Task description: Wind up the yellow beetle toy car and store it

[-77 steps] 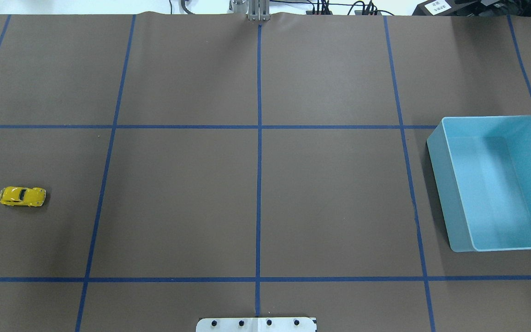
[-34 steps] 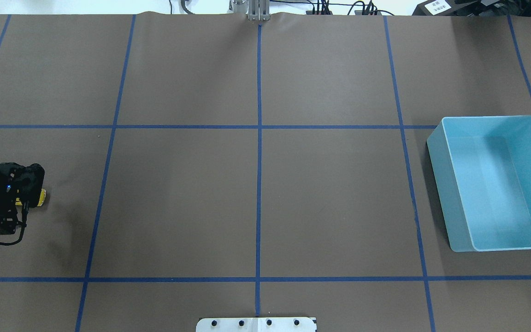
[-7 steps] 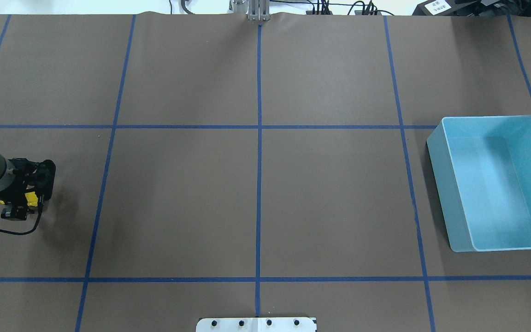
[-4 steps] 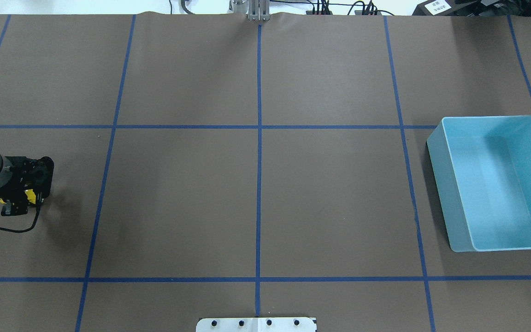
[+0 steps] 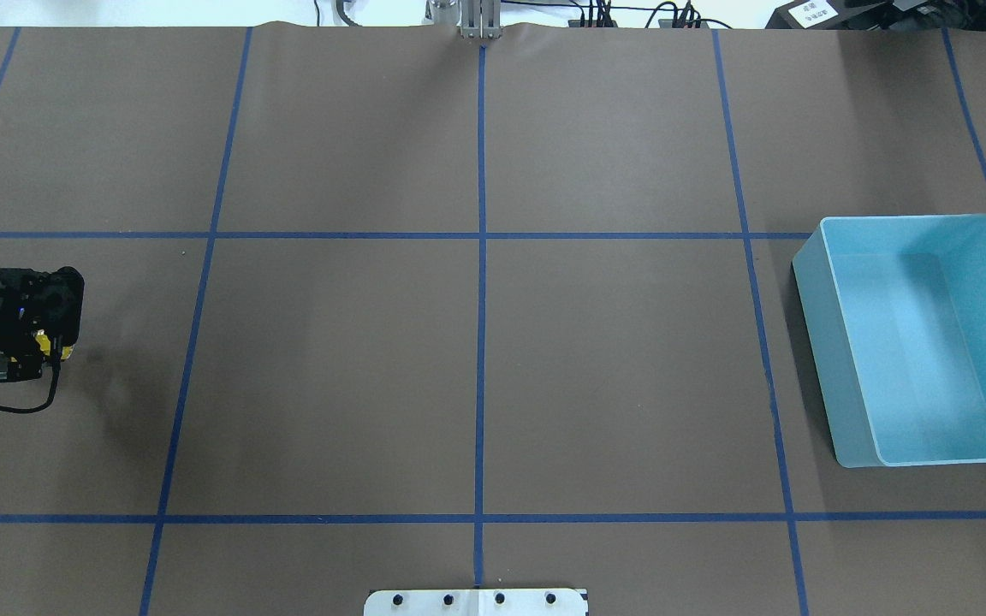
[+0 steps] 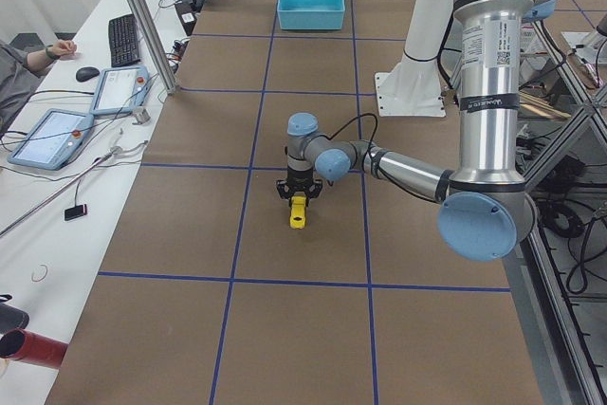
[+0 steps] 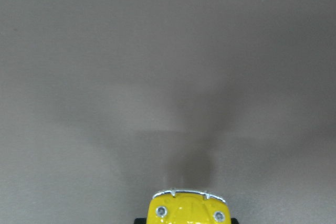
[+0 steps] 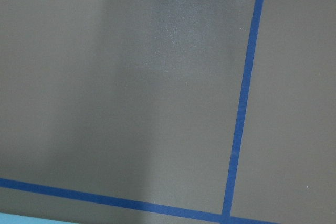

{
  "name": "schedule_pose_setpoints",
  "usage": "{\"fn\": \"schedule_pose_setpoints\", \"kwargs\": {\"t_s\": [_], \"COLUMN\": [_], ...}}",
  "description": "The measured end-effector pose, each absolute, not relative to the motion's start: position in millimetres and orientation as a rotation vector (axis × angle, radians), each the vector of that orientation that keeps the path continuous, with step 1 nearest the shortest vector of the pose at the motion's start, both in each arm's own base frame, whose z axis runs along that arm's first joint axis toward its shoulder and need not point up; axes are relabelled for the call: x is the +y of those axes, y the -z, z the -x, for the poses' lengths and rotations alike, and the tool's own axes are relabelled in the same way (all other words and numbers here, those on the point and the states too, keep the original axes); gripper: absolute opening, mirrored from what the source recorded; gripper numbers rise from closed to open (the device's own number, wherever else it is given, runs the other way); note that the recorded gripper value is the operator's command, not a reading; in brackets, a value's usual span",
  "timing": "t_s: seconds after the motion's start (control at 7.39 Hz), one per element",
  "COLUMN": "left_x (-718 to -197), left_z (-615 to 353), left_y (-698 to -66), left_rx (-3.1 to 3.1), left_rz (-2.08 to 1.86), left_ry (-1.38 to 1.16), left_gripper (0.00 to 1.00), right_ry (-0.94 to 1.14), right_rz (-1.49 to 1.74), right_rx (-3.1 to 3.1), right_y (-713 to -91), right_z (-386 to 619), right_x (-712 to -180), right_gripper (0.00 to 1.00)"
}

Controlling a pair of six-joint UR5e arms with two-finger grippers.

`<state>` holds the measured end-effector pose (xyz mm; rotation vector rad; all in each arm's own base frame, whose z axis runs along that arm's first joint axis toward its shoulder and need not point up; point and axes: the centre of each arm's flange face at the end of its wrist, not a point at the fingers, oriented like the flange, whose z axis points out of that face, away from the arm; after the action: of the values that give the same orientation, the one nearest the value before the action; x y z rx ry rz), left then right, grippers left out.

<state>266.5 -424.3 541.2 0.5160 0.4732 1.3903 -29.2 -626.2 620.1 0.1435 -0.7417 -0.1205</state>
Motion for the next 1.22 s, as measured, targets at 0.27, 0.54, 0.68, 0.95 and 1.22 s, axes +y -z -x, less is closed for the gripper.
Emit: {"fn": "schedule_pose_setpoints", "kwargs": {"t_s": [0.27, 0.54, 0.68, 0.95, 1.22], "left_x": [-427.3, -421.8, -419.9, -417.8, -417.7], "left_z": [-252.1, -243.0, -242.9, -245.8, -246.4], "left_y": [-540.8, -544.2, -545.7, -556.2, -562.3], "left_rx": [0.514, 0.526, 0.538, 0.591, 0.625], "left_rz": [-0.560, -0.616, -0.627, -0.648, -0.673], "left_ry": [-1.379, -1.401, -1.408, -1.417, -1.414], "left_gripper": [0.00, 0.00, 0.00, 0.00, 0.00], "right_ry": [0.121, 0.121, 0.121, 0.121, 0.121], "right_rz": [-0.144, -0.144, -0.144, -0.144, -0.144], "right_rx": [-0.742, -0.742, -0.742, -0.742, -0.742], "right_y": [-620.0, -620.0, -620.1, -620.1, -620.1], "right_z": [29.2, 29.2, 29.2, 29.2, 29.2], "right_x": [-626.2, -626.2, -626.2, -626.2, -626.2], "right_gripper": [1.00, 1.00, 1.00, 1.00, 1.00]}}
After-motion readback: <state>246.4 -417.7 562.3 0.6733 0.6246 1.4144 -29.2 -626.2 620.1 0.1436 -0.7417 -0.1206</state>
